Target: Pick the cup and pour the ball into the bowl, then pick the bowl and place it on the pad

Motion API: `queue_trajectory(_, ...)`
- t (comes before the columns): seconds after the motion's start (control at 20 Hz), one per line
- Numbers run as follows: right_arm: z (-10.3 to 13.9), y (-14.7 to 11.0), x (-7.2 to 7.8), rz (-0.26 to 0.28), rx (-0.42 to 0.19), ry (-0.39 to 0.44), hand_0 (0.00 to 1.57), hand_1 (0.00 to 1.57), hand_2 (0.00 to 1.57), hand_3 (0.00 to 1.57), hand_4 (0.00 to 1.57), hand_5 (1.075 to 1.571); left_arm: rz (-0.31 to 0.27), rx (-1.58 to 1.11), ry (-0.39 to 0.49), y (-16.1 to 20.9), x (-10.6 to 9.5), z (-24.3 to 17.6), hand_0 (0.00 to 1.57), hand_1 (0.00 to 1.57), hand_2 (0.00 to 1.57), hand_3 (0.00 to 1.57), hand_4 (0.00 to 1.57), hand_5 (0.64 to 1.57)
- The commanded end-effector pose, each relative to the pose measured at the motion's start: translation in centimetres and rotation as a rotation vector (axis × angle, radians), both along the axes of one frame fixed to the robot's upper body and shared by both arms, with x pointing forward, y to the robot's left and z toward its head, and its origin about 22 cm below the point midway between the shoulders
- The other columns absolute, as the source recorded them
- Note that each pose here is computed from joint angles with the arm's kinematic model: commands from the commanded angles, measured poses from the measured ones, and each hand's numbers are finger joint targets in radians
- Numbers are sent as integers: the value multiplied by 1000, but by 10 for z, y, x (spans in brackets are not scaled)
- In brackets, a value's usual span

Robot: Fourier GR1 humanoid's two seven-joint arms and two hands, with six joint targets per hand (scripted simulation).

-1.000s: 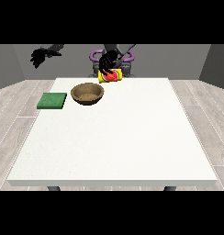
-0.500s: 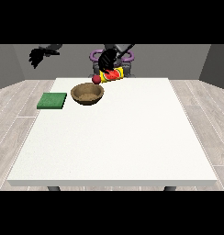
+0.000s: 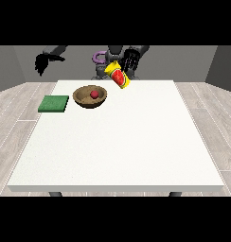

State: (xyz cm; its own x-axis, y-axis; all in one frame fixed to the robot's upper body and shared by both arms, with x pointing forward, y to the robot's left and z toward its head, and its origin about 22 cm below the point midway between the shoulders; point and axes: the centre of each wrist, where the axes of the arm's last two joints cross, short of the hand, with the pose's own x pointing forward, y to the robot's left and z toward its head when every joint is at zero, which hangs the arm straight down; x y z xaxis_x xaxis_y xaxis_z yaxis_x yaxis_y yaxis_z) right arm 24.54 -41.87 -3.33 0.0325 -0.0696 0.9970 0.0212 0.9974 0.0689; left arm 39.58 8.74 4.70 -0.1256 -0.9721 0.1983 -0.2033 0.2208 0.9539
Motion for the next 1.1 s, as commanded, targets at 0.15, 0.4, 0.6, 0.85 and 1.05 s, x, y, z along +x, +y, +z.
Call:
queue_trajectory(0.15, 2, 41, 28, 30, 44, -74, 0, 0, 0, 0, 303, 1568, 128, -754, 43, 36, -26, -19, 0, 0, 0, 0, 0, 1550)
queue_trajectory(0.4, -2, 86, 44, -33, 28, -93, 0, 0, 0, 0, 201, 1571, -126, -1037, 46, 49, -45, -19, 0, 0, 0, 0, 0, 1564)
queue_trajectory(0.6, -19, 125, 42, -120, 54, -64, 0, 0, 0, 0, 309, 1570, -251, -1101, 71, 76, -52, -32, 0, 0, 0, 0, 0, 1564)
queue_trajectory(0.85, -27, 137, 43, -107, 60, -46, 0, 0, 0, 0, 315, 1569, -242, -1118, 87, 121, -69, -65, 0, 0, 0, 0, 0, 1564)
queue_trajectory(1.05, -22, 106, 67, -196, 69, -34, 0, 0, 0, 0, 259, 1567, -302, -1109, 111, 108, -75, -48, 0, 0, 0, 0, 0, 1565)
